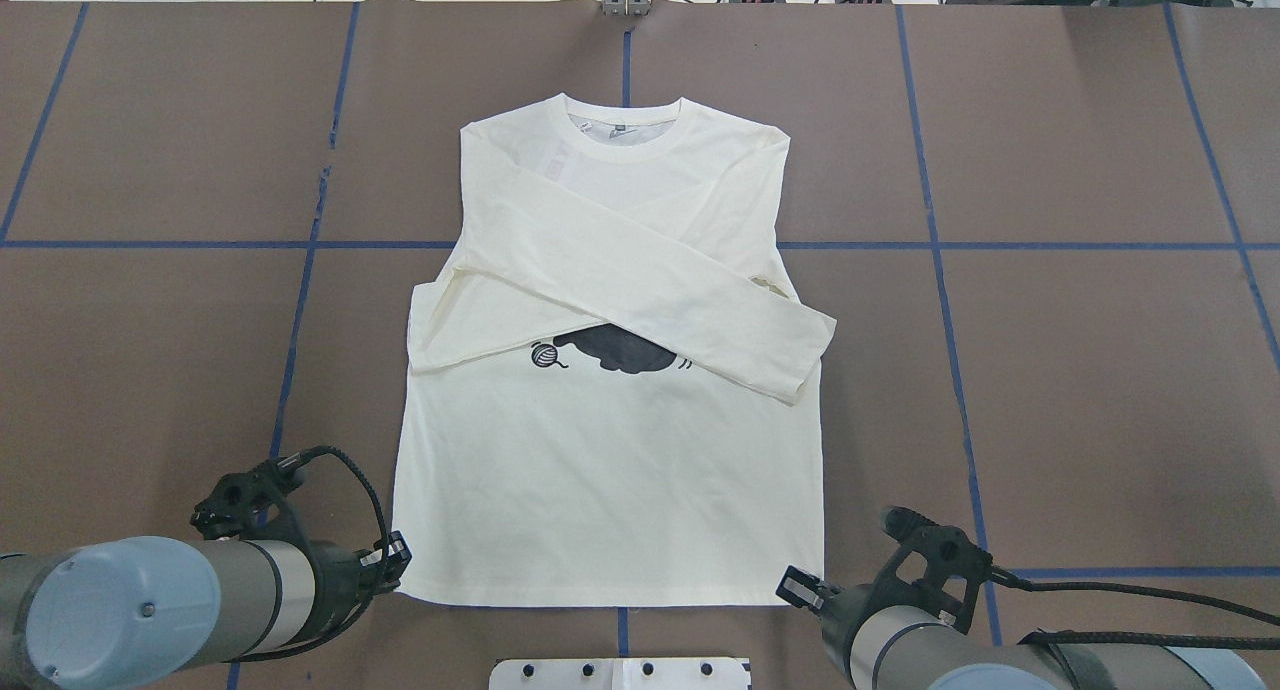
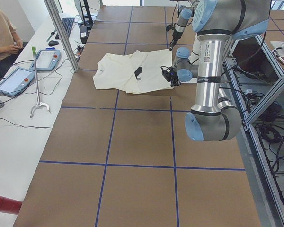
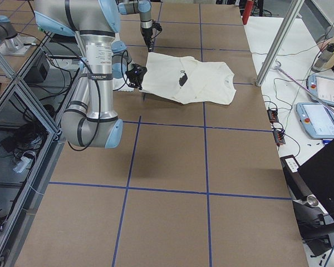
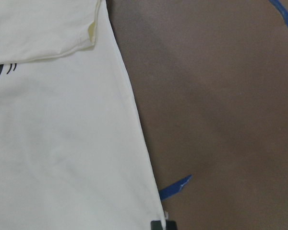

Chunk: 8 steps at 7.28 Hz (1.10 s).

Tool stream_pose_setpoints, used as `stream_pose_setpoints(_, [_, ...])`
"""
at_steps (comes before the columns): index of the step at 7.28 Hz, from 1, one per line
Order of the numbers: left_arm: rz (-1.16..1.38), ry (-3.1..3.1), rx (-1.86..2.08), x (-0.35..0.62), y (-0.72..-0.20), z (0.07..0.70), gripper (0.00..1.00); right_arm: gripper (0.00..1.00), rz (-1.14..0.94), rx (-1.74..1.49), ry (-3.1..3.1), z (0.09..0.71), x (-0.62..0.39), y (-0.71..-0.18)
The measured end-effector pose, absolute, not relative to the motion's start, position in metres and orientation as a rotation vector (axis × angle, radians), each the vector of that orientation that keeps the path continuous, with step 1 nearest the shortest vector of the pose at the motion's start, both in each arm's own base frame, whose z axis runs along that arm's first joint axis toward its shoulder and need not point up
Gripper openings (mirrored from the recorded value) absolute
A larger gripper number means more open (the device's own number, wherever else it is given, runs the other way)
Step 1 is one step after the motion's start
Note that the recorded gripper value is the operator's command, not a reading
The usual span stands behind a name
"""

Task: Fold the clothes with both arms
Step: 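Lift the hem with both grippers and fold it toward the collar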

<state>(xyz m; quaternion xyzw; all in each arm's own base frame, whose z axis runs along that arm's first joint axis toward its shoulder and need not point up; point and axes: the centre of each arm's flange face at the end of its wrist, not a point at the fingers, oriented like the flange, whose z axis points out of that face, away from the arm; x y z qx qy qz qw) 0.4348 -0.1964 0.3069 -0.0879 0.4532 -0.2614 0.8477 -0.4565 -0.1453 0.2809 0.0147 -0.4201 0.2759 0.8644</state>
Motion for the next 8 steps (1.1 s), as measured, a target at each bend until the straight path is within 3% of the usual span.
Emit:
stream_pose_setpoints(3, [-0.537, 1.023, -0.203, 0.372, -0.184, 0.251, 0.0, 0.0, 0.55, -0.037, -0.901, 0.23, -0.396, -0.131])
stream_pose_setpoints(5, [-0.521, 1.072, -0.2, 0.348, -0.189, 0.228, 0.0, 0.0, 0.594, -0.034, -0.926, 0.208, -0.362, -0.151])
stream_pose_setpoints(8, [-0.491, 1.084, -0.02, 0.342, -0.266, 0.226, 0.0, 0.0, 0.677, 0.031, -0.959, 0.18, -0.382, -0.215])
